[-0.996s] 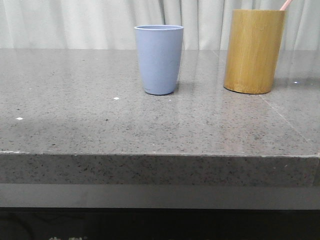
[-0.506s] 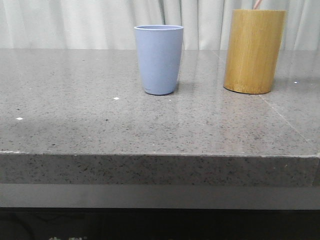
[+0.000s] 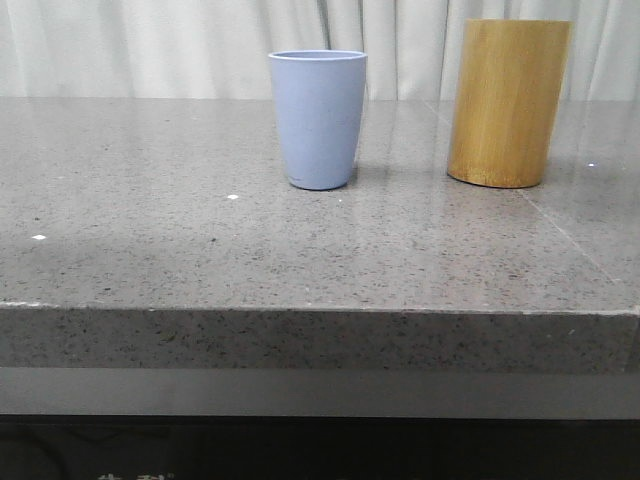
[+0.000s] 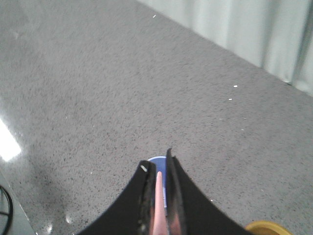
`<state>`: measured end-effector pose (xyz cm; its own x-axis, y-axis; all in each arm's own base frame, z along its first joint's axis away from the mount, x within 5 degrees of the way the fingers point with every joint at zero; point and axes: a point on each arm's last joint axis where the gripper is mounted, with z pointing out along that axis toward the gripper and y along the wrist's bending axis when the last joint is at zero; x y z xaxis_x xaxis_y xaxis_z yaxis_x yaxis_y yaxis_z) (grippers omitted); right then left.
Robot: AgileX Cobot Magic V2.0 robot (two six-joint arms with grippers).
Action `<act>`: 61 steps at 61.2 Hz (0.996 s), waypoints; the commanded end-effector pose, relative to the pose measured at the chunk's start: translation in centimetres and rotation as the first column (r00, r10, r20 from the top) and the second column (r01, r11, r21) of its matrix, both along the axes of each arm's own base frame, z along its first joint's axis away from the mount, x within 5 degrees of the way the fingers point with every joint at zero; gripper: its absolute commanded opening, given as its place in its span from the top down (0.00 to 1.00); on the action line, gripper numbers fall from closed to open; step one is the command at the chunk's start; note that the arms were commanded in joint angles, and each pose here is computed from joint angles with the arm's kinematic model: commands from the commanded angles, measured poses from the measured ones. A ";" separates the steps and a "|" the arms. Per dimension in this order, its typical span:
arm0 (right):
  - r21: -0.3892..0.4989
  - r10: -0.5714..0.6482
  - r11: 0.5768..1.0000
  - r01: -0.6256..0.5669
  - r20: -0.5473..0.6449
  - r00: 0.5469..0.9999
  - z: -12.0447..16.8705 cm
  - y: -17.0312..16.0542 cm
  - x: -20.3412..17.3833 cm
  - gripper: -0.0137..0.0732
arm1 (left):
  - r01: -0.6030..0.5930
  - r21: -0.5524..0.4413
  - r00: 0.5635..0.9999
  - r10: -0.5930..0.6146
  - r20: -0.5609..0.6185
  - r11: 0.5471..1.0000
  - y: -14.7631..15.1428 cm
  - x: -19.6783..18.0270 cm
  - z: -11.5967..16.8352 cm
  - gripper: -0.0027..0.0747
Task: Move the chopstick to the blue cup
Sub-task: 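Move the chopstick over the blue cup and lower it inside, then open the right gripper and withdraw it upward from the blue cup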
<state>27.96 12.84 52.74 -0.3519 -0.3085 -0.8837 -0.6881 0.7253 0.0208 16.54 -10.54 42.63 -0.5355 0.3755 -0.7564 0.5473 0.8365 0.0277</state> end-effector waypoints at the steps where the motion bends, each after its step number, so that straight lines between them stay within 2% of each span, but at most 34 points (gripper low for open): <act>1: -0.003 -0.005 1.000 0.005 0.106 0.994 0.9 1.1 0.0 0.92 | 0.006 -0.063 0.996 -0.001 0.084 0.998 -0.1 -0.2 1.5 0.66; 12: -0.065 0.014 0.998 -0.011 0.041 0.999 -2.3 3.6 3.2 0.92 | 0.006 -0.065 0.996 -0.001 0.088 0.998 -0.1 -0.2 1.5 0.66; 28: -0.077 0.002 0.997 -0.003 -0.019 1.000 -5.9 5.2 7.0 0.91 | 0.006 -0.066 0.996 -0.001 0.089 0.998 -0.1 -0.2 1.5 0.66; 33: -0.076 -0.001 0.997 -0.001 -0.025 1.000 -6.5 5.5 7.6 0.86 | 0.006 -0.066 0.996 -0.001 0.089 0.998 -0.1 -0.2 1.5 0.66; 43: -0.082 0.001 0.997 -0.004 -0.040 0.999 -7.0 5.6 7.9 0.59 | 0.006 -0.066 0.996 -0.001 0.089 0.998 -0.1 -0.2 1.5 0.66; 46: -0.081 0.001 0.997 -0.004 -0.038 0.999 -6.9 5.6 7.9 0.54 | 0.006 -0.066 0.996 -0.001 0.089 0.998 -0.1 -0.2 1.5 0.66; 50: -0.081 0.000 0.997 -0.002 -0.028 1.000 -6.5 5.5 7.6 0.50 | 0.006 -0.066 0.996 -0.001 0.089 0.998 -0.1 -0.2 1.5 0.66; 61: -0.106 -0.042 0.993 0.044 0.024 0.999 -4.1 3.9 5.4 0.50 | 0.006 -0.066 0.996 -0.001 0.089 0.998 -0.1 -0.2 1.5 0.65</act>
<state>36.47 18.35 43.61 -0.4585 -0.4435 -0.7701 -0.6827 0.7306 -0.0142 16.56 -10.55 42.65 -0.5332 0.3747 -0.7585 0.5470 0.8366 0.0287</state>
